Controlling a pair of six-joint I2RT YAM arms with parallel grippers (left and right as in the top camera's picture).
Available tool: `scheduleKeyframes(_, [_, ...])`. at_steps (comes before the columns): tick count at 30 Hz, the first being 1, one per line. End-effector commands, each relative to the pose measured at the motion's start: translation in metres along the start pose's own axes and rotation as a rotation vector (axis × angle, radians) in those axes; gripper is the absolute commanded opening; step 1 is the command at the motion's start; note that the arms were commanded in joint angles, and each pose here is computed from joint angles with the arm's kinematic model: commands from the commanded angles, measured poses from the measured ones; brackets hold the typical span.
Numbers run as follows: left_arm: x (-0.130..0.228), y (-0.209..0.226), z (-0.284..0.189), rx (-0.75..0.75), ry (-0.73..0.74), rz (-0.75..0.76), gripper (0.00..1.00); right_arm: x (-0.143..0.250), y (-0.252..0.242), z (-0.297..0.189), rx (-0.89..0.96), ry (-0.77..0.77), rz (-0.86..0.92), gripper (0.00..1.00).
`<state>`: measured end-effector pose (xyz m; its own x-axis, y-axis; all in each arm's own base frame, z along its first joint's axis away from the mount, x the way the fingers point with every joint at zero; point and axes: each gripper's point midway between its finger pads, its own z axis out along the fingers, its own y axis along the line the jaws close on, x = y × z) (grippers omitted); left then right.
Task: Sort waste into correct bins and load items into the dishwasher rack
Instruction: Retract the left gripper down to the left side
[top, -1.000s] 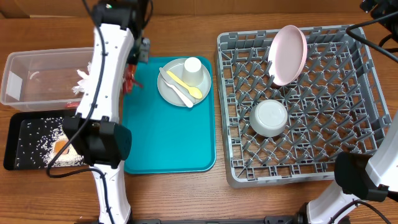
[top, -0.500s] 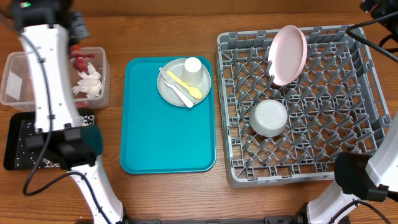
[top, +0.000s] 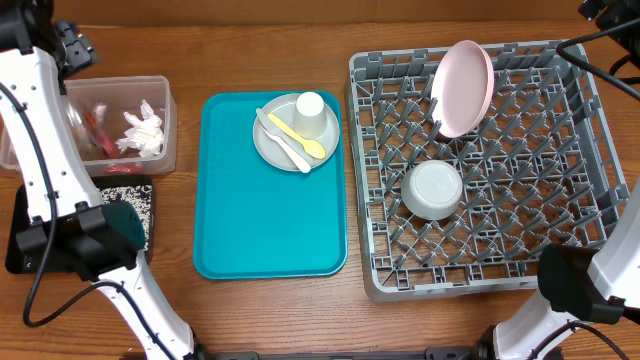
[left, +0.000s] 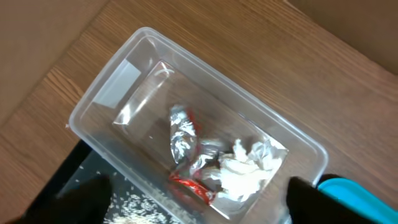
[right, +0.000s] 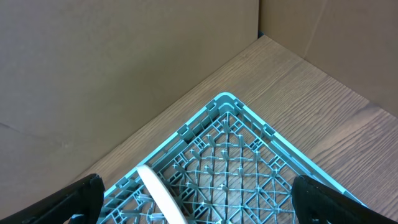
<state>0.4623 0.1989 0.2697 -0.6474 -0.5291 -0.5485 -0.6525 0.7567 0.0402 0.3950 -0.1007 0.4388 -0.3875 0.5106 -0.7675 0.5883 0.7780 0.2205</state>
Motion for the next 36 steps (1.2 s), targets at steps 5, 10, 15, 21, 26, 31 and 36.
scheduleKeyframes(5, [0.015,-0.005,-0.007,0.083,0.076,-0.016,1.00,-0.001,-0.002,0.001,0.010,-0.006,0.006,1.00])
scheduleKeyframes(10, [0.032,-0.003,-0.027,0.114,0.134,-0.022,1.00,-0.001,-0.002,0.001,0.010,-0.006,0.006,1.00])
scheduleKeyframes(15, [0.048,-0.019,-0.077,0.287,0.170,-0.029,1.00,-0.001,-0.002,0.001,0.010,-0.006,0.006,1.00])
scheduleKeyframes(21, [0.061,-0.019,-0.145,0.373,0.086,0.046,1.00,-0.001,-0.002,0.001,0.010,-0.006,0.006,1.00])
scheduleKeyframes(26, [0.098,-0.019,-0.178,0.397,0.103,0.094,1.00,-0.001,-0.002,0.001,0.010,-0.006,0.006,1.00])
scheduleKeyframes(31, [0.166,-0.014,-0.177,0.358,0.234,0.181,1.00,-0.001,-0.002,0.001,0.010,-0.006,0.006,1.00])
scheduleKeyframes(36, [0.223,-0.003,-0.162,0.345,0.300,0.199,1.00,-0.001,-0.002,0.001,0.010,-0.006,0.006,1.00])
